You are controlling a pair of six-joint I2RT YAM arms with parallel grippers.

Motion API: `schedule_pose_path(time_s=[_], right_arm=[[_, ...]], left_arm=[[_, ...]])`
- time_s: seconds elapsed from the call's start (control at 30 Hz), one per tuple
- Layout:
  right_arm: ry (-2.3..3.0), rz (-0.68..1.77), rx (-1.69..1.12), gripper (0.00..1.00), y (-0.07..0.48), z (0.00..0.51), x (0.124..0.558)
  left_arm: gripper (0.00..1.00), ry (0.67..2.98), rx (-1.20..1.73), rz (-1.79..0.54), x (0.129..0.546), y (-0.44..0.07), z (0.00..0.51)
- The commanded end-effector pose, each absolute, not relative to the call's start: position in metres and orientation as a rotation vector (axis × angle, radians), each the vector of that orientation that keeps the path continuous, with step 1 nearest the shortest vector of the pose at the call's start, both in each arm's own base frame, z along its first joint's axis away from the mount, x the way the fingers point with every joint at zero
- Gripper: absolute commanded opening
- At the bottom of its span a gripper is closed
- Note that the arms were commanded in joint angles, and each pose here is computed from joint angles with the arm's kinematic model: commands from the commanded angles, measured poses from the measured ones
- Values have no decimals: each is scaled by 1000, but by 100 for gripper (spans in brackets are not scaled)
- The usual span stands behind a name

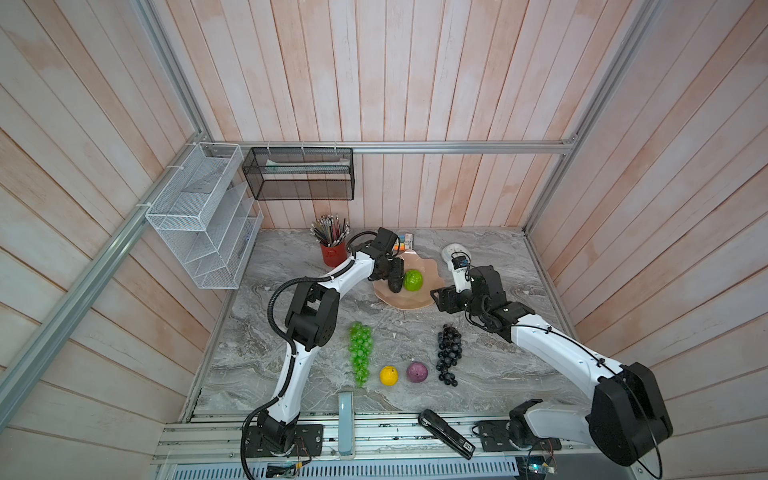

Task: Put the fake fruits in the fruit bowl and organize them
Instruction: 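Lift the avocado with the left gripper and place it beside the green fruit, then withdraw the left gripper while the right gripper grasps the purple fruit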

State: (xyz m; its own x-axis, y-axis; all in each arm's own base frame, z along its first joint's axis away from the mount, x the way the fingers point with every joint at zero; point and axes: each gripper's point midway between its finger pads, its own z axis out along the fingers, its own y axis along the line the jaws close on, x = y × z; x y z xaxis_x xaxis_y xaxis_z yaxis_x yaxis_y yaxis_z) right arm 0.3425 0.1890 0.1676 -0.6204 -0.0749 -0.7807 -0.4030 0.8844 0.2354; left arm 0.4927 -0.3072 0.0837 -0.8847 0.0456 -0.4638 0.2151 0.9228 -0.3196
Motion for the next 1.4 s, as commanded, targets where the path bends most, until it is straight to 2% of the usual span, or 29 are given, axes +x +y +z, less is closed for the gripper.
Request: schedule_pose_path(time_s=[0.0, 0.27, 0.47, 0.6, 0.77, 0.93, 1.17, 1.37], right_arm=[[2166, 510, -362, 76, 193, 190, 346], [2108, 534, -402, 75, 206, 204, 359], [2137, 567, -422, 74, 225, 199, 366], [2166, 534, -474, 74, 244, 191, 354], [2280, 499, -541, 74, 253, 162, 317], [2380, 459, -545, 73, 245, 138, 266], [2532, 477, -631, 75, 245, 93, 196], [2583, 496, -751, 78, 259, 73, 173]], left_arm=[[68, 2525, 168, -522, 491, -303, 135], [67, 2489, 175, -549, 442, -283, 176], [69, 2482, 168, -552, 389, -261, 181], [70, 2466, 151, -536, 360, -247, 179], [71, 2435, 122, -509, 328, -228, 163], [71, 2415, 60, -451, 315, -205, 159], [75, 2387, 21, -410, 320, -196, 164], [76, 2433, -17, -414, 322, -199, 146]])
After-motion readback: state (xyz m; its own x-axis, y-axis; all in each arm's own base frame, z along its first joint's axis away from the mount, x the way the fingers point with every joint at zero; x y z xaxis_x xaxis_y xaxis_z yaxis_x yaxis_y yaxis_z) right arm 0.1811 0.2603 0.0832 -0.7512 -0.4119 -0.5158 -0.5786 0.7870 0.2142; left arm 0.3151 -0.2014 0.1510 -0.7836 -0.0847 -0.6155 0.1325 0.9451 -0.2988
